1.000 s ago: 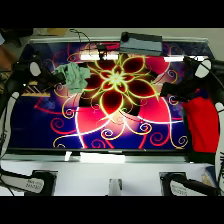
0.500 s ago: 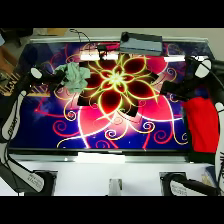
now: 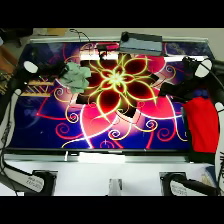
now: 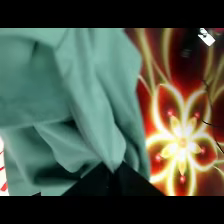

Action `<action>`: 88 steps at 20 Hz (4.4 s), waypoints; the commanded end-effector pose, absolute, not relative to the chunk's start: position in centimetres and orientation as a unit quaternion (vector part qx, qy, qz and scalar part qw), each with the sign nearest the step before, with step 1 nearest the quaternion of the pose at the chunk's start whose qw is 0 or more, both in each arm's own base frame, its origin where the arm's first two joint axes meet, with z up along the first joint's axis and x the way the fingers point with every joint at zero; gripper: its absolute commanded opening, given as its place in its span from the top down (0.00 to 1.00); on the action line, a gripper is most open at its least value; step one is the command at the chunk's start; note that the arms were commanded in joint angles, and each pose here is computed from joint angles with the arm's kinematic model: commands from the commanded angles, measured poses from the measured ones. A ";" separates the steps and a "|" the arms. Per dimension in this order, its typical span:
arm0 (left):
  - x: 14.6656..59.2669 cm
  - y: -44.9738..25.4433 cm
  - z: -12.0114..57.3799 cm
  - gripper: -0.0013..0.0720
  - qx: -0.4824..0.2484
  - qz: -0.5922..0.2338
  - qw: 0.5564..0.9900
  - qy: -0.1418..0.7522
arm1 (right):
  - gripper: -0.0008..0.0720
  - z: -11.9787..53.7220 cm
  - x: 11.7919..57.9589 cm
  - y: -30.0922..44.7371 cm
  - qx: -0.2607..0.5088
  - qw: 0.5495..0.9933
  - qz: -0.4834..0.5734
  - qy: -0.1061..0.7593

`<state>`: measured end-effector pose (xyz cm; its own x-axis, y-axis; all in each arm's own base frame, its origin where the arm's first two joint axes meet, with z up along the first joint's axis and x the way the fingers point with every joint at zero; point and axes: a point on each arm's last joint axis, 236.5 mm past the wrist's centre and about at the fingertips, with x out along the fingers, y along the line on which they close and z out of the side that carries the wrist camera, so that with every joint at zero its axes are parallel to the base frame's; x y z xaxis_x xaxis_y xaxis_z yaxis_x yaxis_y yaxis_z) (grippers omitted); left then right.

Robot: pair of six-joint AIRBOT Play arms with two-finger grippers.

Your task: Fold the shirts.

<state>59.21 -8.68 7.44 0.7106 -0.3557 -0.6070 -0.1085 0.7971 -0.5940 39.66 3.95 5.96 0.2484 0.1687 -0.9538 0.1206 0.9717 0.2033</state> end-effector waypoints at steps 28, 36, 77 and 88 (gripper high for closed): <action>32.6 -19.3 5.3 0.07 0.186 -0.199 0.753 0.600 | 0.07 11.6 32.1 5.7 0.092 0.797 0.083 0.591; 21.8 -23.5 -3.3 0.07 -0.132 -0.262 0.634 0.716 | 0.07 -1.6 25.6 7.5 0.121 0.669 0.107 0.725; 24.5 -14.8 54.8 0.94 -0.201 -0.358 0.907 -0.097 | 0.95 45.4 27.2 6.7 0.118 0.982 0.141 0.034; 28.6 -23.1 50.4 0.94 -0.165 -0.451 0.877 -0.027 | 0.95 36.2 26.0 11.0 0.131 0.936 0.213 0.247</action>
<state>25.39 -21.04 54.25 0.5858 -0.7436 0.3223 0.8096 0.5196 -0.2730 26.10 11.23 42.25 0.8654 0.4755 -0.1583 -0.3954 0.8418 0.3674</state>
